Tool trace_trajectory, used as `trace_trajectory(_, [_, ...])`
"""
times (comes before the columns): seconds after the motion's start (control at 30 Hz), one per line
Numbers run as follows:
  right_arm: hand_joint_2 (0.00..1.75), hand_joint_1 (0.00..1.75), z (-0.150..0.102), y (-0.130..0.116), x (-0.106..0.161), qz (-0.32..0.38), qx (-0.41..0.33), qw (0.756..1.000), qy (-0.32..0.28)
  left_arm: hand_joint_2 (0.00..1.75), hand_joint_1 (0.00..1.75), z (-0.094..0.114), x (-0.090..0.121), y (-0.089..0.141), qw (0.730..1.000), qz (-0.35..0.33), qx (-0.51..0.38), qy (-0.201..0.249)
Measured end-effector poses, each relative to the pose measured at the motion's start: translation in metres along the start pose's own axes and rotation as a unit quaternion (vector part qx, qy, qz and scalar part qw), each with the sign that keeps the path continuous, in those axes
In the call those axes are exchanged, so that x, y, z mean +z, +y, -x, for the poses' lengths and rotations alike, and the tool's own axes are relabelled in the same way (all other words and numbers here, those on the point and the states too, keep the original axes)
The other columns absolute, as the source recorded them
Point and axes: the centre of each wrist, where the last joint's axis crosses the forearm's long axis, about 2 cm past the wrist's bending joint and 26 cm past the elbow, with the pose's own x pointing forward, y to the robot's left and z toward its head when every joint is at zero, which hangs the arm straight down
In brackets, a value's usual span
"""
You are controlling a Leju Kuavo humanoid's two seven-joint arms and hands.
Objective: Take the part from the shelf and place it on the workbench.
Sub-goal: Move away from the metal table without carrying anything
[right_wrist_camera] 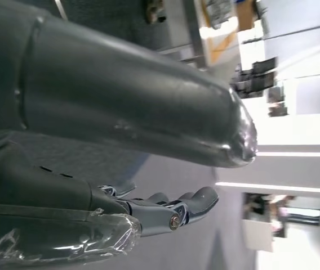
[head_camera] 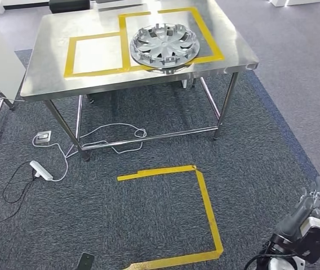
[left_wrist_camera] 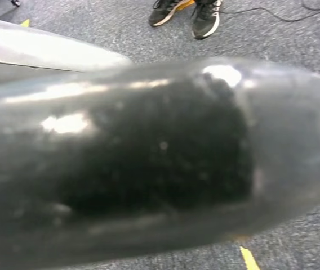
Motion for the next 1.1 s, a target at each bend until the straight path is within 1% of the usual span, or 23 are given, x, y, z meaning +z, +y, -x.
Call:
trace_trajectory(0.1, [0.00,0.00,0.022,-0.018,0.008,0.030,0.021,0.998,0.049,0.00,0.00,0.000,0.000,-0.001,1.000,-0.001,0.003,0.002])
trace_trajectory(0.23, [0.00,0.00,0.061,-0.052,0.026,0.068,0.081,0.988,0.117,0.00,0.00,0.001,0.002,-0.003,1.000,-0.001,0.008,0.005])
trace_trajectory(0.3, [0.00,0.00,0.086,-0.074,0.046,0.092,0.122,0.972,0.178,0.00,0.00,0.001,0.002,-0.004,1.000,-0.001,0.010,0.007])
trace_trajectory(0.33, [0.00,0.00,0.097,-0.086,0.060,0.107,0.142,0.960,0.214,0.00,0.00,0.000,0.003,-0.005,1.000,-0.001,0.011,0.007])
trace_trajectory(0.43, [0.00,0.00,0.115,-0.105,0.102,0.150,0.182,0.921,0.312,0.00,0.00,0.001,0.004,-0.007,1.000,-0.001,0.016,0.010])
trace_trajectory(0.5, [0.00,0.00,0.120,-0.108,0.123,0.173,0.197,0.889,0.375,0.00,0.00,0.002,0.005,-0.007,1.000,-0.002,0.017,0.012])
trace_trajectory(0.57, [0.00,0.00,0.122,-0.105,0.141,0.194,0.214,0.850,0.442,0.00,0.00,0.002,0.005,-0.008,1.000,-0.002,0.018,0.014])
trace_trajectory(0.63, [0.00,0.00,0.122,-0.100,0.154,0.207,0.226,0.813,0.495,0.00,0.00,0.002,0.005,-0.008,1.000,-0.003,0.020,0.015])
trace_trajectory(0.73, [0.00,0.00,0.122,-0.091,0.168,0.215,0.235,0.769,0.555,0.00,0.00,0.002,0.005,-0.007,0.999,-0.006,0.025,0.019])
trace_trajectory(0.8, [0.00,0.00,0.120,-0.088,0.179,0.216,0.237,0.747,0.583,0.00,0.00,0.002,0.004,-0.007,0.999,-0.008,0.027,0.020])
trace_trajectory(0.87, [0.00,0.00,0.119,-0.083,0.186,0.211,0.236,0.735,0.600,0.00,0.00,0.002,0.005,-0.007,0.999,-0.009,0.028,0.022])
trace_trajectory(1.1, [0.00,0.00,0.117,-0.072,0.197,0.193,0.227,0.717,0.630,0.00,0.00,0.006,0.006,-0.007,0.999,-0.010,0.032,0.030])
